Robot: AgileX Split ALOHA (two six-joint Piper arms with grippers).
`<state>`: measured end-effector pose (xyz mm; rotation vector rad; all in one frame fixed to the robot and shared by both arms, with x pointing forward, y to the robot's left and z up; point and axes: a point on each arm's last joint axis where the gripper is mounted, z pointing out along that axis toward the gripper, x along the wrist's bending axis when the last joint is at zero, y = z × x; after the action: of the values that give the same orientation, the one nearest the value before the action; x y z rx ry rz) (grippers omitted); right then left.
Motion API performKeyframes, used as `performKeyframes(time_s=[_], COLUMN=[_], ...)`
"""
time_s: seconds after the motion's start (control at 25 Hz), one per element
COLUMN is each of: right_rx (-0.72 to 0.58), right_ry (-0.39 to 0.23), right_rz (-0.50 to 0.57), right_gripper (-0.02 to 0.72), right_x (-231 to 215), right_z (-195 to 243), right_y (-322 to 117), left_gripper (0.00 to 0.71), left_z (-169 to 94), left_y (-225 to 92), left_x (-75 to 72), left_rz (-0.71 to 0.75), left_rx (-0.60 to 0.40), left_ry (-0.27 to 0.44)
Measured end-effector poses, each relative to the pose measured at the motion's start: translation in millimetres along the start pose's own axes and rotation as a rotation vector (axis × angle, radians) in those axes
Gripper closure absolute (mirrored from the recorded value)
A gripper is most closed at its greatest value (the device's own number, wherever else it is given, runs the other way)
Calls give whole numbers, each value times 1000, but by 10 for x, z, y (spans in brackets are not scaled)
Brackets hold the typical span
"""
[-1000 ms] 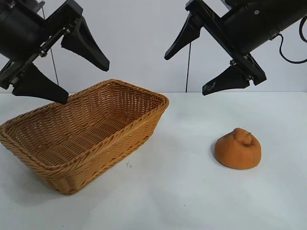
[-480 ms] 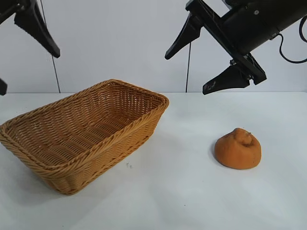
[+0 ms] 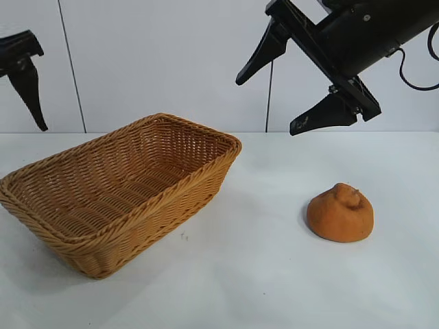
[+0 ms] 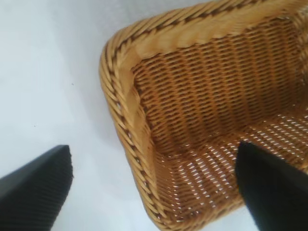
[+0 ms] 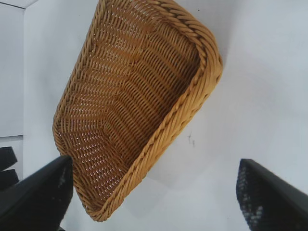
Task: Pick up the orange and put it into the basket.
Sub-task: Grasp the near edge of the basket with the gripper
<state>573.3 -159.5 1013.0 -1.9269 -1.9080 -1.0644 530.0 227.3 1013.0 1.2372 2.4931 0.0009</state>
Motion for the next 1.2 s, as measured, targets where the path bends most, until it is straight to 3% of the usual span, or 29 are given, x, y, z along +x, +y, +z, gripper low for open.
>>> performKeyframes(time_s=[0.36, 0.6, 0.8, 1.08, 1.2], right_rx=[0, 0, 0, -1, -1], right_ry=[0, 0, 0, 0, 0], right_rz=[0, 0, 0, 0, 0], right_gripper=[74, 74, 74, 74, 74], right_x=[0, 0, 0, 0, 0], right_z=[0, 0, 0, 0, 0], right_y=[0, 0, 0, 1, 1], left_gripper=[59, 59, 59, 59, 59], left_z=[721, 1062, 1186, 1211, 1208], left_y=[-8, -9, -17, 71, 87], left_x=[-23, -26, 4, 202, 212], left_rz=[-83, -122, -120, -141, -137], left_rx=[149, 178, 177, 179, 188], left_ry=[52, 37, 36, 61, 44])
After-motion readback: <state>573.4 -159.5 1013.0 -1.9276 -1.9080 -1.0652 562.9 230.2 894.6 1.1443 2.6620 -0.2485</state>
